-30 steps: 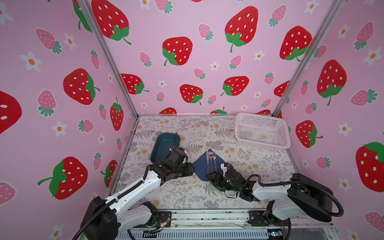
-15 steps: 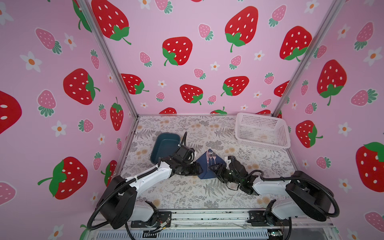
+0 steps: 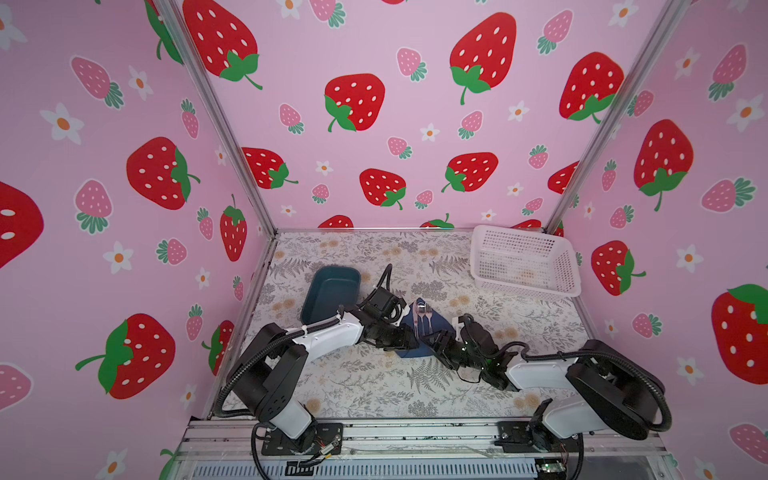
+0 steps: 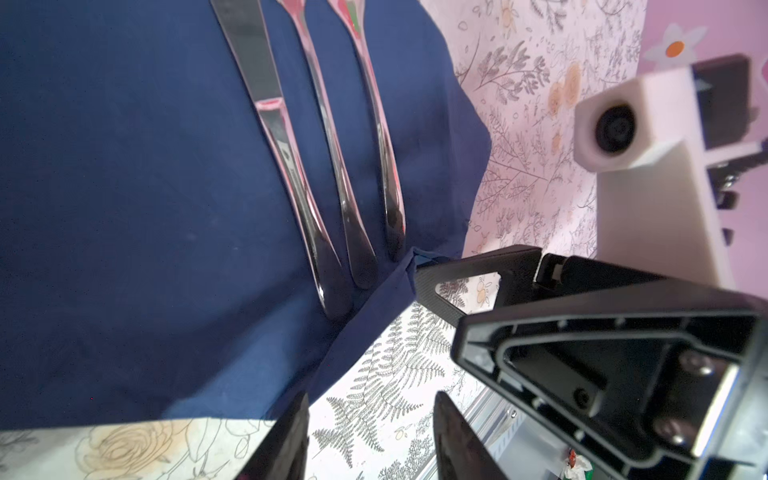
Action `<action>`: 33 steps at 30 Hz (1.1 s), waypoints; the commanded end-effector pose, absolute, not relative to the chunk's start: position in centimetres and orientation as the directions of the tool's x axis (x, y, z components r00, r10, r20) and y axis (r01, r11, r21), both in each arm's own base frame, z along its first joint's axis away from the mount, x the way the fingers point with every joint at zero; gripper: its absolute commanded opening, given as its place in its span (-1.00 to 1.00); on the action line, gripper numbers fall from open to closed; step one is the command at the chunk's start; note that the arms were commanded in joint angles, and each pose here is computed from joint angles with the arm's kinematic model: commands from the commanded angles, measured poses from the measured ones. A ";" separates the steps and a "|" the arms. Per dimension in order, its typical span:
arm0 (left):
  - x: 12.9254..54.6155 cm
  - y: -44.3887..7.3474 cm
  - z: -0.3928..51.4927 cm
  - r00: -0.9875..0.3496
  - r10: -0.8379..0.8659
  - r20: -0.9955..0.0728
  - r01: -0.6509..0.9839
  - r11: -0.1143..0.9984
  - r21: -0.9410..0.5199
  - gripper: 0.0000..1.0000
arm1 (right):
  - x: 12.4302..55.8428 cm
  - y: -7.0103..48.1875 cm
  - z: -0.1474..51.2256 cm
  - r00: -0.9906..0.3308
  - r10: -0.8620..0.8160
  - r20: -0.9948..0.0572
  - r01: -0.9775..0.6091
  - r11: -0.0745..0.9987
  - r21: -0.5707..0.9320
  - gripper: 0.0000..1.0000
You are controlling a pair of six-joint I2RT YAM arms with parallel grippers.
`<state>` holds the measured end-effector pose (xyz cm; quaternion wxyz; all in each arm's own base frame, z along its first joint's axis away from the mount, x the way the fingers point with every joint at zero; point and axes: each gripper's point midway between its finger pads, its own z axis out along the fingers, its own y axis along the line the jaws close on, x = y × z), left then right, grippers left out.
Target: Place the utensils on the paper napkin and roll it up
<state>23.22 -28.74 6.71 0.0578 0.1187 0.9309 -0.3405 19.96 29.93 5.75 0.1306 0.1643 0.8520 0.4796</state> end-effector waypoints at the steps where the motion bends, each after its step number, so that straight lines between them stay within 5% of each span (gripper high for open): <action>1: 24.2 -30.0 8.0 -0.948 0.203 -0.246 0.316 0.703 -0.637 -0.03 | 20.0 29.6 5.7 -0.906 0.419 -0.052 0.170 0.474 0.864 0.29; 17: 25.8 -31.4 6.5 -0.943 0.231 -0.241 0.333 0.700 -0.632 -0.25 | 20.3 28.6 6.0 -0.896 0.441 -0.047 0.182 0.461 0.869 0.29; 26: 26.3 -31.7 6.4 -0.941 0.230 -0.249 0.338 0.700 -0.629 -0.77 | 19.9 27.4 5.7 -0.893 0.445 -0.065 0.187 0.499 0.846 0.29; 33: 27.0 -31.6 6.0 -0.935 0.249 -0.252 0.353 0.722 -0.596 -0.86 | 19.6 24.2 4.8 -0.863 0.492 -0.118 0.218 0.573 0.790 0.11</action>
